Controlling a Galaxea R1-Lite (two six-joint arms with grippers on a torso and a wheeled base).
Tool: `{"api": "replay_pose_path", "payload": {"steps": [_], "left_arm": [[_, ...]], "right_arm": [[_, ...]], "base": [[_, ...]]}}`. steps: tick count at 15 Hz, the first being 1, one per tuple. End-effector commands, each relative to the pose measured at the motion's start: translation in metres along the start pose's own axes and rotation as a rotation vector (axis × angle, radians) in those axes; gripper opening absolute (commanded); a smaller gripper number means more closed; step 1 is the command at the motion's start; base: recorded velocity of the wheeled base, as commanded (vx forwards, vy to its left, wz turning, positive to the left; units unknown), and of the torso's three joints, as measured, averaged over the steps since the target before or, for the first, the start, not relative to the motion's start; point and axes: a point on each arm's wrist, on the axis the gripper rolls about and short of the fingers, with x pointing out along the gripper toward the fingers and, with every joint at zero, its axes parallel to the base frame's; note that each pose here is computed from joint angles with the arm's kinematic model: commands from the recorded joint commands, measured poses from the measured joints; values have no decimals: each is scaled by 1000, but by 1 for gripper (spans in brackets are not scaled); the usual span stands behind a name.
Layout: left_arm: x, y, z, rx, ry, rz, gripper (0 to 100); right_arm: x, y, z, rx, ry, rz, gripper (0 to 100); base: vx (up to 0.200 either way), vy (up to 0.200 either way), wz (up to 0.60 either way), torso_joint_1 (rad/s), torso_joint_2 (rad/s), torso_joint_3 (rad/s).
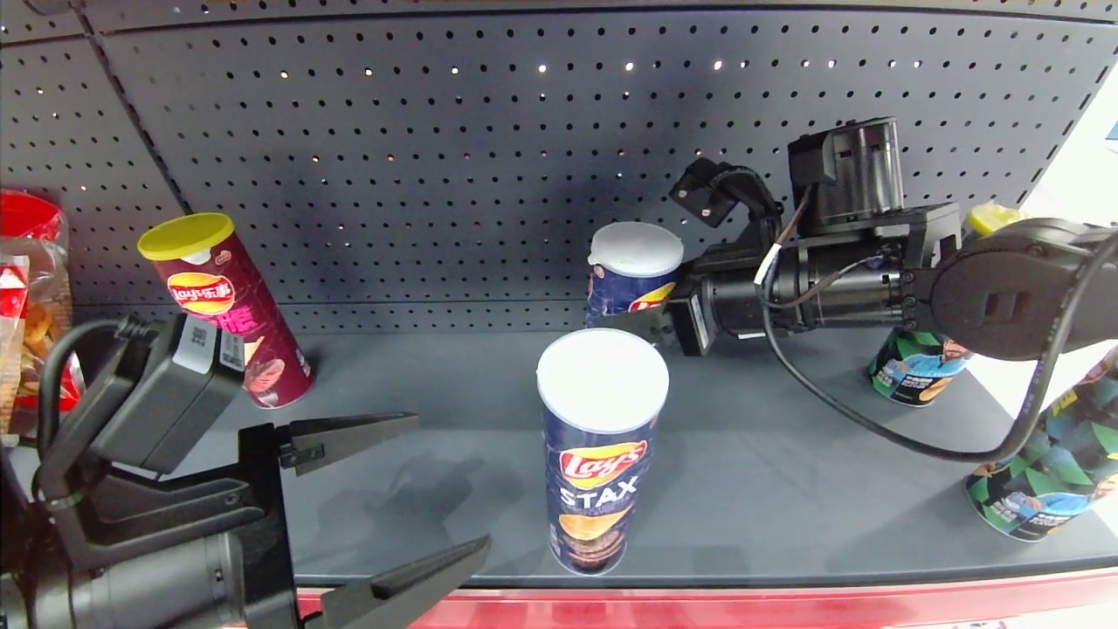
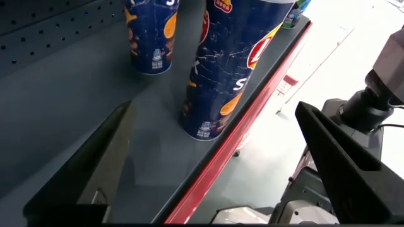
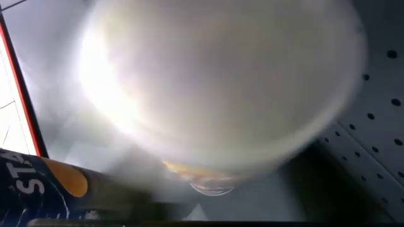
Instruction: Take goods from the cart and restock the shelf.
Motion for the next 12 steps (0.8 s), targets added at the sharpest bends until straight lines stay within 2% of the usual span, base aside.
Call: {"api": "replay_pose_path", "payload": {"steps": [1, 6, 9, 12], "left_arm": [[1, 0, 0, -1, 2, 0, 100], [3, 1, -1, -2, 13, 0, 100], [11, 7, -2, -14, 34, 20, 100], [16, 16, -7, -28, 66, 55, 100]], "right_arm": [[-1, 1, 0, -1, -1, 0, 100], [-27, 9, -4, 4, 4, -20, 100], [-62, 23, -29, 39, 57, -52, 100], [-100, 33, -42, 53, 54, -104, 100]], "base": [[0, 0, 0, 0, 0, 0], [0, 0, 0, 0, 0, 0], [0, 0, 0, 0, 0, 0], [0, 0, 0, 0, 0, 0]]}}
